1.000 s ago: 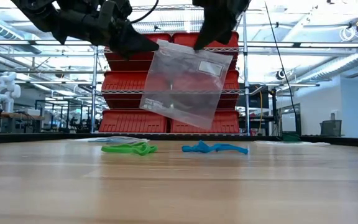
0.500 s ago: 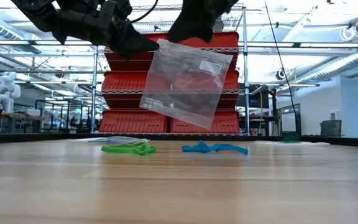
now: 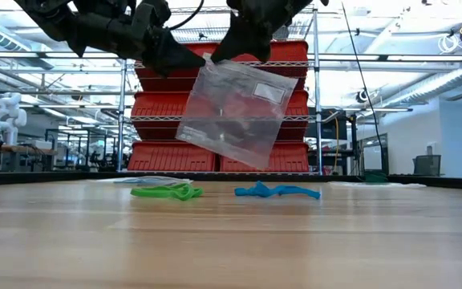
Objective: Sort rubber bands
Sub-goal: Open the middle zip lock bag
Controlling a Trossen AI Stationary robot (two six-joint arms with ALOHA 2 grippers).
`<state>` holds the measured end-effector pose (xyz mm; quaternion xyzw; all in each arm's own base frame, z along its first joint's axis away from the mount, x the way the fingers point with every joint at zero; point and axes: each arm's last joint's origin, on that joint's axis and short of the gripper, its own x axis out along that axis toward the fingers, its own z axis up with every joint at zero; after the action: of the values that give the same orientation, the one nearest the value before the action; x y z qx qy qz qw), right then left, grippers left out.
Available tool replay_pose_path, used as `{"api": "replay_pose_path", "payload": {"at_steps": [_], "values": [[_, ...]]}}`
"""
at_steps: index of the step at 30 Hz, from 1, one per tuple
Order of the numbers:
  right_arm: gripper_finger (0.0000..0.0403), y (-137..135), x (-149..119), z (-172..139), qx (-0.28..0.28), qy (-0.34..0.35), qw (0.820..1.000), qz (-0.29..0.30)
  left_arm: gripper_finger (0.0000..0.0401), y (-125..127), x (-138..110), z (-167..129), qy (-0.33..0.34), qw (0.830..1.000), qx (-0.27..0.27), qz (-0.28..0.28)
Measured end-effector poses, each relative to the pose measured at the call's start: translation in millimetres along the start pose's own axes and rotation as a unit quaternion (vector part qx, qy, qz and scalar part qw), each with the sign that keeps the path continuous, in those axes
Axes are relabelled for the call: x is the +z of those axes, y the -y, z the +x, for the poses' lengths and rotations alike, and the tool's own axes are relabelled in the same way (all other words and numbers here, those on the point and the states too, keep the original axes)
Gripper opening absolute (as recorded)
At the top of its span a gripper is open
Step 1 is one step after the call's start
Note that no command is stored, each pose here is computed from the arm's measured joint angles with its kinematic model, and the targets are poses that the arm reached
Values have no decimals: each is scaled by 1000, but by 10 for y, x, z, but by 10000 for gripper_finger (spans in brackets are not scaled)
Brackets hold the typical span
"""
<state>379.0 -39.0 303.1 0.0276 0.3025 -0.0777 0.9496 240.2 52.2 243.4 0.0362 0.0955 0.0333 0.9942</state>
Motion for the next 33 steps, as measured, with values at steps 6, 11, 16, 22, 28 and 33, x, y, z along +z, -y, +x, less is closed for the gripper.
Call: {"api": "replay_pose_path", "payload": {"at_steps": [6, 11, 16, 22, 28, 33], "values": [[11, 5, -72, -12, -5, -38, 999, 3, 0, -1, 8, -1, 4, 1000, 0, 1], [7, 5, -147, -22, -8, -76, 997, 11, 0, -1, 25, -14, 9, 1000, 1, 2], [6, -30, -153, -24, -5, -79, 997, 6, 2, 6, 11, -5, 5, 1000, -11, -16], [5, -114, -136, -26, 9, -68, 998, -11, 51, 56, -101, 117, -17, 999, -43, -29], [5, -175, -134, -31, 17, -65, 998, -18, 111, 67, -133, 224, 2, 997, -49, -54], [4, -197, -140, -33, 19, -67, 997, -22, 117, 66, -102, 239, 9, 997, -54, -61]]}}
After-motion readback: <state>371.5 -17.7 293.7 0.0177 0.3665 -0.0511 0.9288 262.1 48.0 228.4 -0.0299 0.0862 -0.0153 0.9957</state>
